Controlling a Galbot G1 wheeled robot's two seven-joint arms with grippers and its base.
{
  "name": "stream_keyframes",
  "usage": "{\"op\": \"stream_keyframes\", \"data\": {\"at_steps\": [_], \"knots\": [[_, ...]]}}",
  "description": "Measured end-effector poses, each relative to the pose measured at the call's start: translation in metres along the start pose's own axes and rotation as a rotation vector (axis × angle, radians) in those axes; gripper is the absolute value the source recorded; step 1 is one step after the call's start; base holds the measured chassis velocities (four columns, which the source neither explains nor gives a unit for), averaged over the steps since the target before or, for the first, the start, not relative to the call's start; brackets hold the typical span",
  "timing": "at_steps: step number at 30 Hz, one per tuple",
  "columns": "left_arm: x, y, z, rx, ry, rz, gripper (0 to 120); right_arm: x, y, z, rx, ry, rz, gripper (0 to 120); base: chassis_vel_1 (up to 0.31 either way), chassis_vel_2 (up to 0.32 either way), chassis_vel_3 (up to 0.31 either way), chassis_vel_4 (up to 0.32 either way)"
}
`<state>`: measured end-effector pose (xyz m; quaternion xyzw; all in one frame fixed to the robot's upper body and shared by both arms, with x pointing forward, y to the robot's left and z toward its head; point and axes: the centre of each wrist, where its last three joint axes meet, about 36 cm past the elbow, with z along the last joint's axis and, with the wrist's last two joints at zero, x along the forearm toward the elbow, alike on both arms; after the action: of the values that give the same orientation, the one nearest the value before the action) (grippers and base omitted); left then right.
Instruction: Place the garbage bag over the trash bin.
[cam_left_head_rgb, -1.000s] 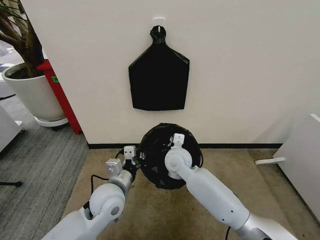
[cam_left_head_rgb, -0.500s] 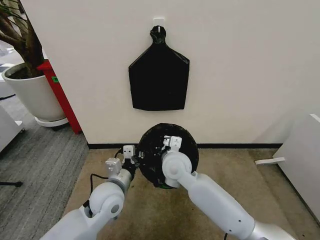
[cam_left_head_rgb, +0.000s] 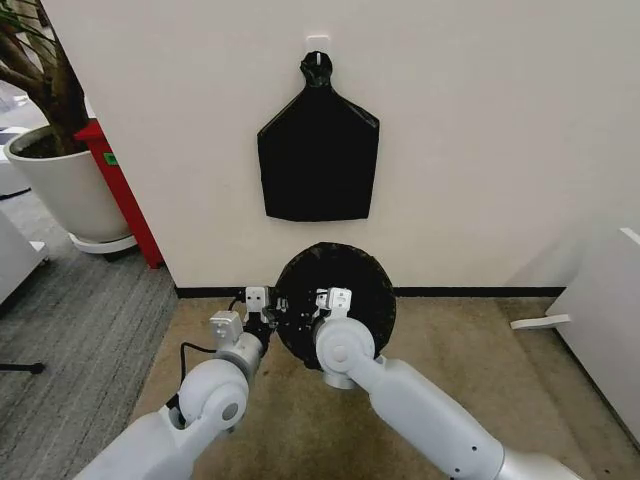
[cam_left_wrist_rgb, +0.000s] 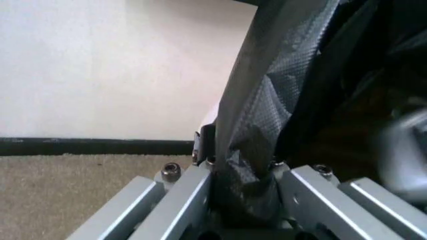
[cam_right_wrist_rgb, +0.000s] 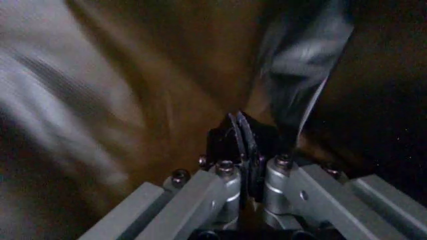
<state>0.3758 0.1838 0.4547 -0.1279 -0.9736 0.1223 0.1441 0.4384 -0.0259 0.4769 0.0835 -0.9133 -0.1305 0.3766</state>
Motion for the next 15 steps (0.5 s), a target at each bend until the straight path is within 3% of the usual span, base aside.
{"op": "stream_keyframes", "data": {"at_steps": [8,15], "knots": [[-0.002,0.002,-0.001,-0.002,-0.002,-0.002,1,0.025,-0.011,-0.022,0.015,-0.071,-0.015,0,0.0,0.0,0.0,0.0],[-0.001,0.0,-0.004,-0.004,-0.011,0.005,1,-0.012,-0.032,-0.025,0.048,-0.085,0.111,0,0.0,0.0,0.0,0.0]]}}
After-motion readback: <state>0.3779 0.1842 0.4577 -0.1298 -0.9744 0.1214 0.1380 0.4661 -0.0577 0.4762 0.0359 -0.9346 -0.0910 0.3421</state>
